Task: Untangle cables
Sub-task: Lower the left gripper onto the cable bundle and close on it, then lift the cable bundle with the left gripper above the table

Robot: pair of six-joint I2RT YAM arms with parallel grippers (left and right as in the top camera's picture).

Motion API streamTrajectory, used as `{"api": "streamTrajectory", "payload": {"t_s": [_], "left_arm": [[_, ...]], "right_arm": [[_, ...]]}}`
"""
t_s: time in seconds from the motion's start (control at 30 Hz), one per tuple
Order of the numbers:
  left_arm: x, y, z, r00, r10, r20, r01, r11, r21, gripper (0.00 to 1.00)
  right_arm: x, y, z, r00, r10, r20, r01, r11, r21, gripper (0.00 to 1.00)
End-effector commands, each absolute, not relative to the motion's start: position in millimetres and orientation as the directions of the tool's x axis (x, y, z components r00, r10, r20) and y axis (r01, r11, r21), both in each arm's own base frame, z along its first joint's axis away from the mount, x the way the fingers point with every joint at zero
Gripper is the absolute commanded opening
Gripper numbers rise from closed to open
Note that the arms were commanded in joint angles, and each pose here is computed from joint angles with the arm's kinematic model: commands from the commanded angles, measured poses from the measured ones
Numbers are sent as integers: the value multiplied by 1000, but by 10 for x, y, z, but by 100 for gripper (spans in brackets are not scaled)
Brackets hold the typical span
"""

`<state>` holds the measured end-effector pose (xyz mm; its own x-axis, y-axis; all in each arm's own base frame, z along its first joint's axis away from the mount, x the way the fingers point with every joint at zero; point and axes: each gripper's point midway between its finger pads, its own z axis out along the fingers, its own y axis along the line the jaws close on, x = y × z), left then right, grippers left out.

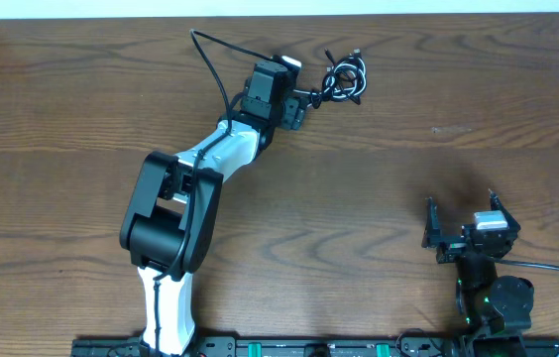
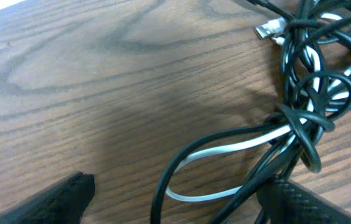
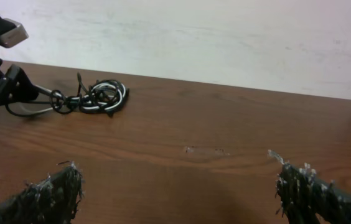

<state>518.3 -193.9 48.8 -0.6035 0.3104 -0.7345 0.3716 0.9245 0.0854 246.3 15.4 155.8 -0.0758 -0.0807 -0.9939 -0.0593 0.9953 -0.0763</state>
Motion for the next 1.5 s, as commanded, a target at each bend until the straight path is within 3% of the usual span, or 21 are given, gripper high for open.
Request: {"api": "streamTrajectory", "payload": {"t_s": [0.0, 0.2, 0.33, 0.57, 0.8, 1.07, 1.2, 1.47], "left_arm": [[5157, -2049, 446, -613, 311, -726, 418, 908, 36, 72], [4989, -2024, 281, -671, 335, -661, 435, 900, 15, 60], [4936, -1991, 222, -689, 344, -638, 435, 900, 15, 8], [4958, -2008, 421, -666, 335, -666, 437, 899, 15, 7], [4806, -1953, 1877, -510, 275, -815, 433, 901, 33, 8], [4110, -1681, 3666, -205, 184, -961, 423, 902, 83, 8], [3855, -1581, 4025, -133, 156, -979, 417, 905, 88, 7], [3688, -1516, 4193, -101, 143, -985, 414, 906, 89, 7]], "right_arm": [[2463, 166, 1540, -80, -94, -992, -65, 994, -89, 99], [2463, 166, 1540, -80, -94, -992, -65, 994, -89, 99], [2463, 166, 1540, -80, -94, -992, -65, 994, -89, 99], [2463, 166, 1540, -80, -94, -992, -65, 994, -89, 99], [2463, 166, 1540, -80, -94, -992, -65, 994, -89, 99], [2463, 166, 1540, -80, -94, -992, -65, 994, -89, 99], [2463, 166, 1540, -80, -94, -992, -65, 994, -89, 99], [2463, 166, 1540, -80, -94, -992, -65, 994, -89, 99]]}}
